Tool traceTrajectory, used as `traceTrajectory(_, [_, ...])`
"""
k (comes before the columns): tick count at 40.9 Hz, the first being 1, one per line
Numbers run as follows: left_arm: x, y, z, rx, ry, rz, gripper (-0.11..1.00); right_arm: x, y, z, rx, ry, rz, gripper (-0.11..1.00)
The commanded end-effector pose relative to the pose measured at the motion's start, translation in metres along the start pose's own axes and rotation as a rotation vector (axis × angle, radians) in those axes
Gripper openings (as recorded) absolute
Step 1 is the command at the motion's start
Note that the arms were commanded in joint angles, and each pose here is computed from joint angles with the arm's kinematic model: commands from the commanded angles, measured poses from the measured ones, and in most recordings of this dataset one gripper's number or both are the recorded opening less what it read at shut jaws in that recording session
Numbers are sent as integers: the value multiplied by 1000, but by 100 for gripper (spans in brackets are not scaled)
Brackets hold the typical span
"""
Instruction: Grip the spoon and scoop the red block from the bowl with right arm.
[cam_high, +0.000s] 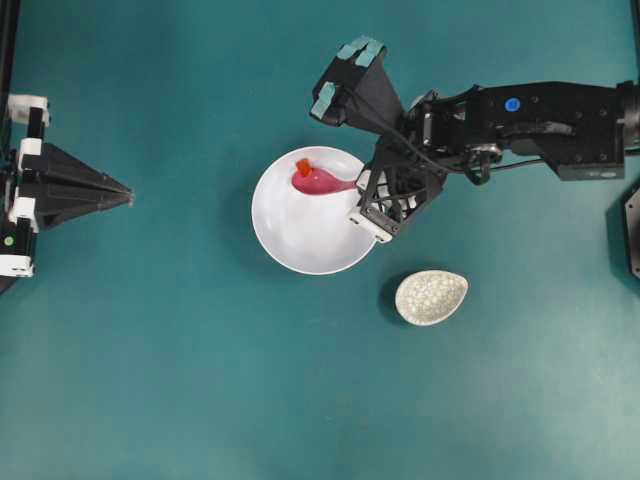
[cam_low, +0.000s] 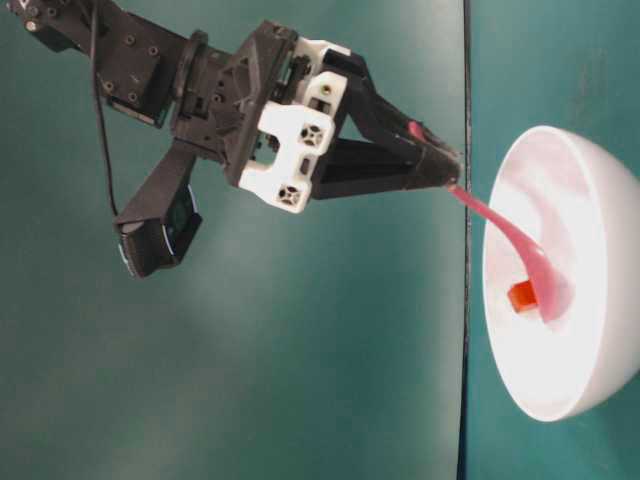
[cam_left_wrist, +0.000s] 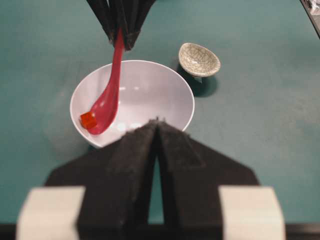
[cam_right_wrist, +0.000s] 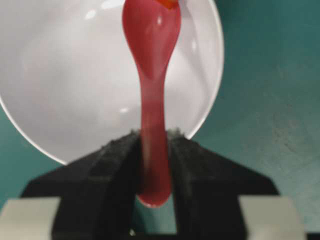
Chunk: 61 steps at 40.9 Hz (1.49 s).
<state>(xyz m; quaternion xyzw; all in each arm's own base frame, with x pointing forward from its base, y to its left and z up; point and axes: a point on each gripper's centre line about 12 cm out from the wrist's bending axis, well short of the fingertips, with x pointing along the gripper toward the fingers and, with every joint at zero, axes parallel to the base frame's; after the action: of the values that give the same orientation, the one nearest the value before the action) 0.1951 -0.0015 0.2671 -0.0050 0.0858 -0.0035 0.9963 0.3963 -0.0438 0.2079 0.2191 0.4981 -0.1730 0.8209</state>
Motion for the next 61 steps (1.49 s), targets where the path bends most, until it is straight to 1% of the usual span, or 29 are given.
traceTrajectory(1, [1,0,10,1,-25,3,0,-17,2,8,-12,-56,12,25])
traceTrajectory(7, [1,0,10,1,-25,3,0,-20,4,8,-55,-77,-2,25])
traceTrajectory(15, [1,0,11,3,-28,3,0,-29,12,11,-104,-135,10,25])
traceTrajectory(24, [1,0,11,-7,-26,3,0,-44,26,7,-212,-222,24,25])
traceTrajectory(29, [1,0,11,-13,-26,3,0,-54,32,1,-253,-260,42,25])
traceTrajectory(32, [1,0,10,-13,-25,3,0,-59,32,-3,-259,-276,54,25])
traceTrajectory(37, [1,0,10,-16,-25,2,0,-72,29,-8,-247,-314,80,25])
traceTrajectory(44, [1,0,10,-14,-25,2,0,-100,26,-13,-243,-420,147,25])
traceTrajectory(48, [1,0,11,-16,-26,2,0,-117,23,-15,-240,-467,173,25])
traceTrajectory(55, [0,0,11,-17,-28,2,0,-141,19,-19,-236,-519,196,25])
traceTrajectory(61, [-1,0,13,-19,-37,2,0,-148,13,-27,-238,-532,198,25])
